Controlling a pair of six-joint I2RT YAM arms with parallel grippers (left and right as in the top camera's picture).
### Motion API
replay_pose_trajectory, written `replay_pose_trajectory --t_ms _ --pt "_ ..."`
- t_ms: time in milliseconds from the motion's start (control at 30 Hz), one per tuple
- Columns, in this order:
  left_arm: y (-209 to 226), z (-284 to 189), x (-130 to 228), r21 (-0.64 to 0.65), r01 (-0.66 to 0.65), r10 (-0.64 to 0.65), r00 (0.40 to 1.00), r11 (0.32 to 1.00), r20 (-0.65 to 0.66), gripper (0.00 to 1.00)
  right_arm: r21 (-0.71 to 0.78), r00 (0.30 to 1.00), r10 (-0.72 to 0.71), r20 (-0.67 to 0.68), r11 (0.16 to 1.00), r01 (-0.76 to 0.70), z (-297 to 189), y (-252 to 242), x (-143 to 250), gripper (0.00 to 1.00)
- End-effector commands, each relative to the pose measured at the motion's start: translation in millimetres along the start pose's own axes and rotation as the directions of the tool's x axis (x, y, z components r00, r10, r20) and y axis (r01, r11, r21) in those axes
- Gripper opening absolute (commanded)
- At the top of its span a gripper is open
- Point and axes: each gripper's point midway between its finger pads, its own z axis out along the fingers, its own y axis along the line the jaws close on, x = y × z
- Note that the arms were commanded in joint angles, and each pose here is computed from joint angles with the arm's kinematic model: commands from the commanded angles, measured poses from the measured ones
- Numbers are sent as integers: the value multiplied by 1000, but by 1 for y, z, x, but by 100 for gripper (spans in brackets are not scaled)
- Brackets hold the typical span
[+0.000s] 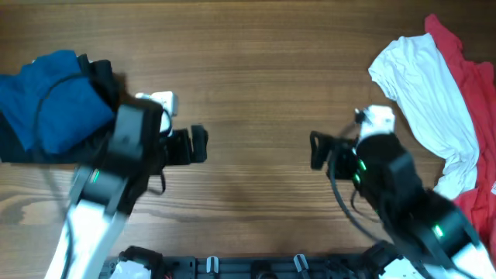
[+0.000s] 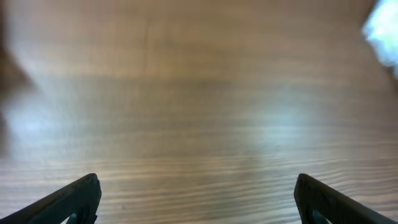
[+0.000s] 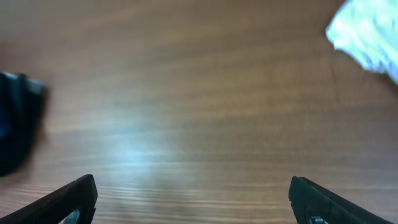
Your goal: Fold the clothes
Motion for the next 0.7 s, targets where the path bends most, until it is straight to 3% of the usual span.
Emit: replay_pose_trajectory --t_ms 0,267,667 --pt "-2 -48 -8 -11 -50 51 983 999 178 100 19 996 -17 89 1000 16 -19 -11 5 100" --pt "3 -98 -6 2 -54 50 940 999 338 100 58 992 36 124 997 -43 -31 -29 16 100" --pt "4 -97 -6 2 -54 50 941 999 334 100 62 992 33 119 997 -40 -30 -29 17 100"
